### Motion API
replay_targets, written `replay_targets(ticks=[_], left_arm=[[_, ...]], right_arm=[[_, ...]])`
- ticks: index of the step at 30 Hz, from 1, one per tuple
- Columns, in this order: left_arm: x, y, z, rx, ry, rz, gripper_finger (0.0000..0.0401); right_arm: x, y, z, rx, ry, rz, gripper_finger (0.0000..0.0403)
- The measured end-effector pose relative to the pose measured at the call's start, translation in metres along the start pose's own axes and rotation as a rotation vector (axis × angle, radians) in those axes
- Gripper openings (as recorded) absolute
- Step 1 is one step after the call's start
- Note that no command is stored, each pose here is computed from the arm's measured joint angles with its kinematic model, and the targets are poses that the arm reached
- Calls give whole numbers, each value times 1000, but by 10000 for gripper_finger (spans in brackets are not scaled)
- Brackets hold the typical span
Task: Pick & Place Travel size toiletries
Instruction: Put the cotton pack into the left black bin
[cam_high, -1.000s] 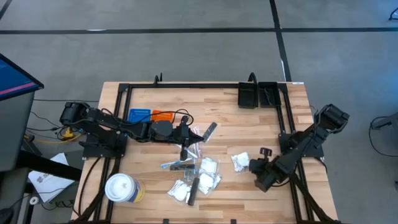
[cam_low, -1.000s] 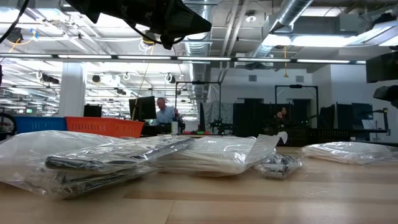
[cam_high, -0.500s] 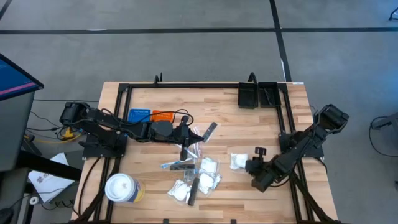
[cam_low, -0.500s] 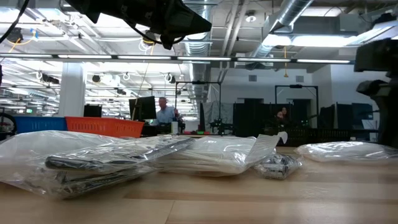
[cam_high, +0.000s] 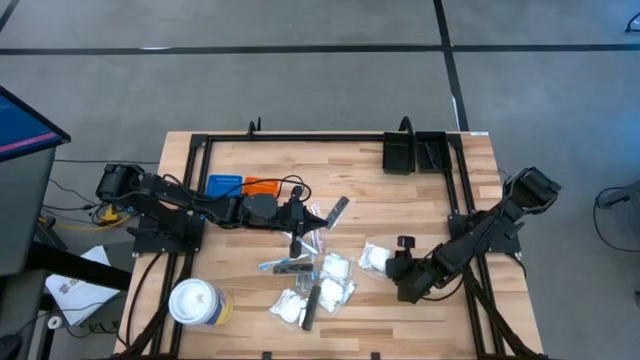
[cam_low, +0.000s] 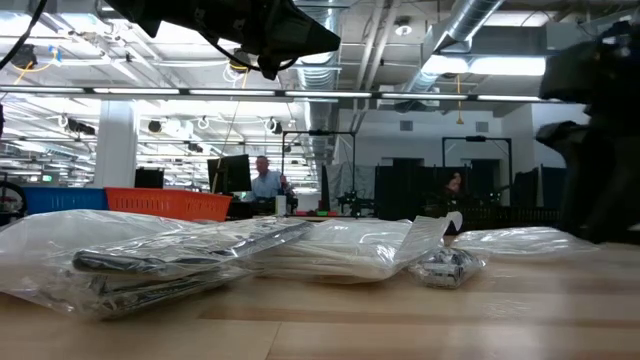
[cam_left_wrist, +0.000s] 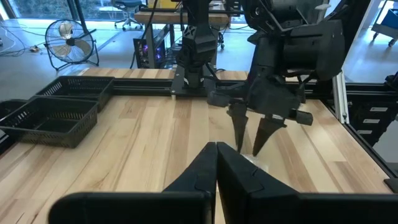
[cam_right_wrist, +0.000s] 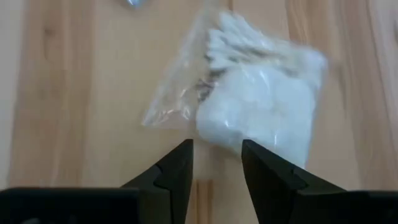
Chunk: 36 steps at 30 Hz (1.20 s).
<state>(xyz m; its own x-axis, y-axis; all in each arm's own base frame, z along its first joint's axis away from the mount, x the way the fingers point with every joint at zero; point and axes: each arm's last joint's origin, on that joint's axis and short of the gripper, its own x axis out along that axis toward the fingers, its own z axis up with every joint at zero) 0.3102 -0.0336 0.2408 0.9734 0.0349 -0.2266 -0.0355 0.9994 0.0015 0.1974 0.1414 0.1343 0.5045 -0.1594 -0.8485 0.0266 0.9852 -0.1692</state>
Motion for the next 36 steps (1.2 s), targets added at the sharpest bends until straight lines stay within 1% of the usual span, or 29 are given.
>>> replay_targets(ticks=[2, 6, 10, 13, 17, 20, 22, 25, 27, 31, 36], left_arm=[[0, 0, 0, 0, 0, 0, 2], [0, 0, 0, 0, 0, 0, 2], [0, 0, 0, 0, 0, 0, 2], [0, 0, 0, -5, 0, -1, 2], [0, -2, 0, -6, 0, -7, 2], [0, -2, 0, -7, 0, -7, 2], [0, -2, 0, -17, 0, -7, 2], [0, -2, 0, -25, 0, -7, 2], [0, -2, 0, -25, 0, -5, 2], [0, -2, 0, -25, 0, -5, 2], [-1, -5, 0, -23, 0, -14, 2]], right_arm=[[2, -2, 6, -37, -31, 10, 127], [5, -6, 13, -158, -59, 7, 117], [6, -9, 14, -223, -58, 0, 98], [2, 0, 11, -259, -77, 33, 75], [-10, 20, 8, -315, -137, 93, 39], [-25, 34, 17, -380, -212, 83, 10], [-36, 43, 26, -361, -283, 66, 4], [-48, 49, 44, -199, -379, 95, 13], [-51, 49, 52, -155, -397, 106, 15], [-51, 45, 61, -121, -402, 125, 7], [-47, 38, 66, -106, -393, 108, 3]])
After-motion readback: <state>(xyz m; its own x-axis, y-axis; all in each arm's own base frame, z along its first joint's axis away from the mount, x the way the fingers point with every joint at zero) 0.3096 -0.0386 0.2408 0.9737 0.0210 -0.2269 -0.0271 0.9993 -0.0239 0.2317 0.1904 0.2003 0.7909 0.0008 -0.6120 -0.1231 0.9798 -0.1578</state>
